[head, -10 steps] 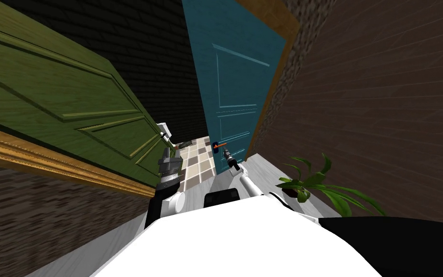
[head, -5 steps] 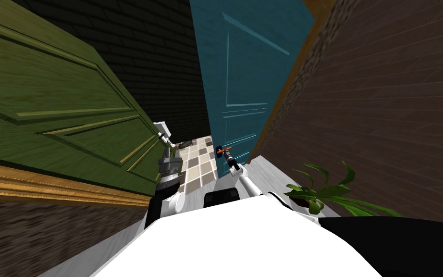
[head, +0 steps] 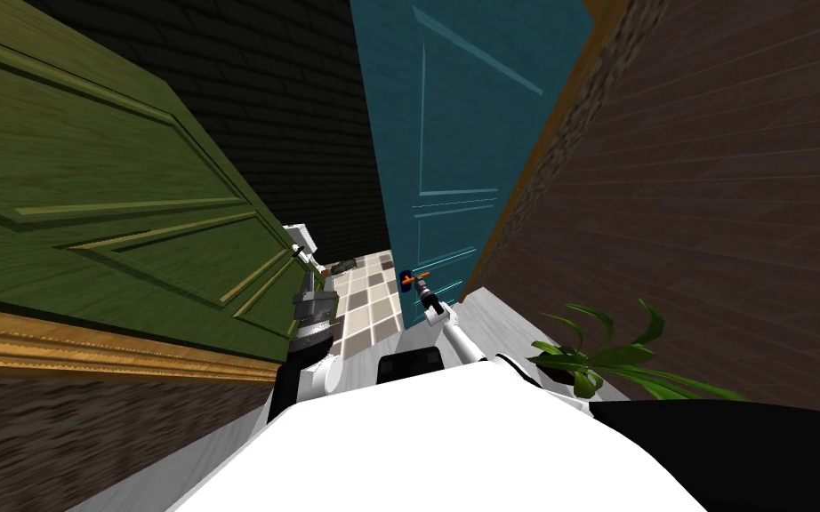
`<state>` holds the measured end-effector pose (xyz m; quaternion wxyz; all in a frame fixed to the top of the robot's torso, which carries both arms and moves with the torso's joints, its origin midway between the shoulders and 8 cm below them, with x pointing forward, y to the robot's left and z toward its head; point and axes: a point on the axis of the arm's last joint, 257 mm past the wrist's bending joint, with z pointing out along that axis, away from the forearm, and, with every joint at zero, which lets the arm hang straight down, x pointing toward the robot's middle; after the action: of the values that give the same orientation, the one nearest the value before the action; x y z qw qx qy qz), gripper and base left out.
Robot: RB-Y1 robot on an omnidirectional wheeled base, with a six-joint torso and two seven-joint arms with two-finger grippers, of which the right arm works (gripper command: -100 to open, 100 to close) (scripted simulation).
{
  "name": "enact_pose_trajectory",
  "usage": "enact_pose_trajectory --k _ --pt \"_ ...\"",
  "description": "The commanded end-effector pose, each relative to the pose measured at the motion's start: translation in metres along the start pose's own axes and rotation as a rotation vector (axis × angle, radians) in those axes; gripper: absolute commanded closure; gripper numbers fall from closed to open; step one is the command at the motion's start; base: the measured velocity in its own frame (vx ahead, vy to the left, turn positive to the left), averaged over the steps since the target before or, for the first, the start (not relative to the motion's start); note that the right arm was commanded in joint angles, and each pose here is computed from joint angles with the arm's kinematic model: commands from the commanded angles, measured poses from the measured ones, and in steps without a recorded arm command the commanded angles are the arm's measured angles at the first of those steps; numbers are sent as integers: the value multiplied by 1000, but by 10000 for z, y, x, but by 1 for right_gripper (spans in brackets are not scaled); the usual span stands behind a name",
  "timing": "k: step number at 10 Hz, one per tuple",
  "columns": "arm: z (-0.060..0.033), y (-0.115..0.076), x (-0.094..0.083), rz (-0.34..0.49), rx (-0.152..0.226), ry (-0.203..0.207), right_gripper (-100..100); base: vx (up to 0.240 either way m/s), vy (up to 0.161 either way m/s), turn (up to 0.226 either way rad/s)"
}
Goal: Push the door open
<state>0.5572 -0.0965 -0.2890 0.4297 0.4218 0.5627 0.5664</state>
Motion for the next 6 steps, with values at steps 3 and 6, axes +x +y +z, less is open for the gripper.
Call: enact_pose_trajectory --k 3,6 --pt "-5 -6 -101 -7 2 -15 100 36 17 -7" --pt "-11 -10 -228 -14 3 -35 100 157 90 -39"
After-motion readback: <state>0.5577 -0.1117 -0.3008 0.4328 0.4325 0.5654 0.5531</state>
